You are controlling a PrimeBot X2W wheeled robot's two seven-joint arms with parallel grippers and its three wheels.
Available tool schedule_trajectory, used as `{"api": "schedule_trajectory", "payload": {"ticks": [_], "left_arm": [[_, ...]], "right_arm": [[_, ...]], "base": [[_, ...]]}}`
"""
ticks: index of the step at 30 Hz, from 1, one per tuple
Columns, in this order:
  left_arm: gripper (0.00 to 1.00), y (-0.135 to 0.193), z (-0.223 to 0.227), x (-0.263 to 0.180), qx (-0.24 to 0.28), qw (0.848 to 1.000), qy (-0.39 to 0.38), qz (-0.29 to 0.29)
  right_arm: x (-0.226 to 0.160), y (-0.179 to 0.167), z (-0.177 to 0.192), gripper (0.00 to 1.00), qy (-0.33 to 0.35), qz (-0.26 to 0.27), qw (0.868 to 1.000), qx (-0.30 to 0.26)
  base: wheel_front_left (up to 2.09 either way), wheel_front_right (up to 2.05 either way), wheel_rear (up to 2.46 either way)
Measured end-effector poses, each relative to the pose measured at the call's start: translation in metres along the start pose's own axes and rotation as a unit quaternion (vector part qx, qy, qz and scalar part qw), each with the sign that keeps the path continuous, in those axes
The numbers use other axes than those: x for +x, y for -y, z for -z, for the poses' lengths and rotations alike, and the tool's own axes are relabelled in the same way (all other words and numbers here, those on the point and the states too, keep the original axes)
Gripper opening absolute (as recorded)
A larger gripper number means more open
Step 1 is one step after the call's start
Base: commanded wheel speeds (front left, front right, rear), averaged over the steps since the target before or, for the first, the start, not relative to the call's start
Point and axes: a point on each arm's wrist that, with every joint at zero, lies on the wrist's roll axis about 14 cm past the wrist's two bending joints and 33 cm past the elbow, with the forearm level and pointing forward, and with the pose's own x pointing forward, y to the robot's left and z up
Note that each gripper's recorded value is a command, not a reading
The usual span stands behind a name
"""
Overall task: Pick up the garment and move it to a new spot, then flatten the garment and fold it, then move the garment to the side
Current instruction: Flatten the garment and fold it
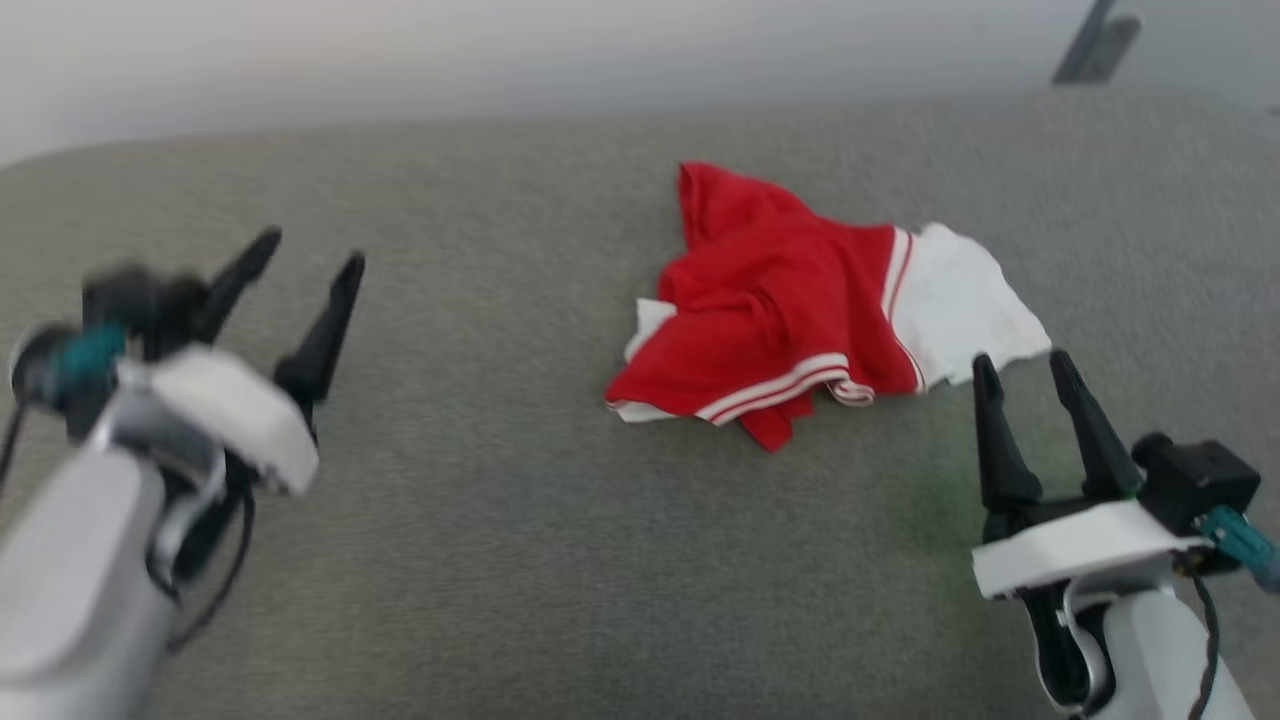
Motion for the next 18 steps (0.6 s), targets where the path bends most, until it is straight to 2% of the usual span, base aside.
{"api": "schedule_trajectory", "payload": {"ticks": [3, 7, 9, 11, 13, 16, 18], "left_arm": [[1.00, 0.006, 0.004, 0.035, 0.008, 0.998, -0.052, 0.040], [1.00, 0.027, 0.029, 0.072, -0.027, 0.983, -0.156, 0.090], [1.00, 0.041, 0.050, 0.082, -0.040, 0.966, -0.225, 0.116], [1.00, 0.053, 0.075, 0.085, -0.037, 0.942, -0.301, 0.141], [1.00, 0.058, 0.089, 0.089, -0.040, 0.924, -0.348, 0.155], [1.00, 0.068, 0.099, 0.101, -0.054, 0.903, -0.388, 0.175], [1.00, 0.074, 0.102, 0.105, -0.059, 0.898, -0.395, 0.182]], "right_arm": [[0.004, 0.008, 0.005, 1.00, -0.004, 0.015, 1.000, 0.004], [0.001, 0.024, 0.009, 1.00, -0.010, 0.042, 0.999, 0.006], [0.000, 0.033, 0.010, 1.00, -0.010, 0.056, 0.998, 0.006], [-0.003, 0.042, 0.012, 1.00, -0.014, 0.070, 0.997, 0.004], [-0.004, 0.048, 0.012, 1.00, -0.014, 0.079, 0.997, 0.002], [-0.006, 0.058, 0.011, 1.00, -0.014, 0.094, 0.995, -0.003], [-0.007, 0.062, 0.012, 1.00, -0.016, 0.100, 0.995, -0.005]], "base": [[0.00, 0.00, 0.00], [0.00, 0.00, 0.00], [0.00, 0.00, 0.00], [0.00, 0.00, 0.00], [0.00, 0.00, 0.00], [0.00, 0.00, 0.00], [0.00, 0.00, 0.00]]}}
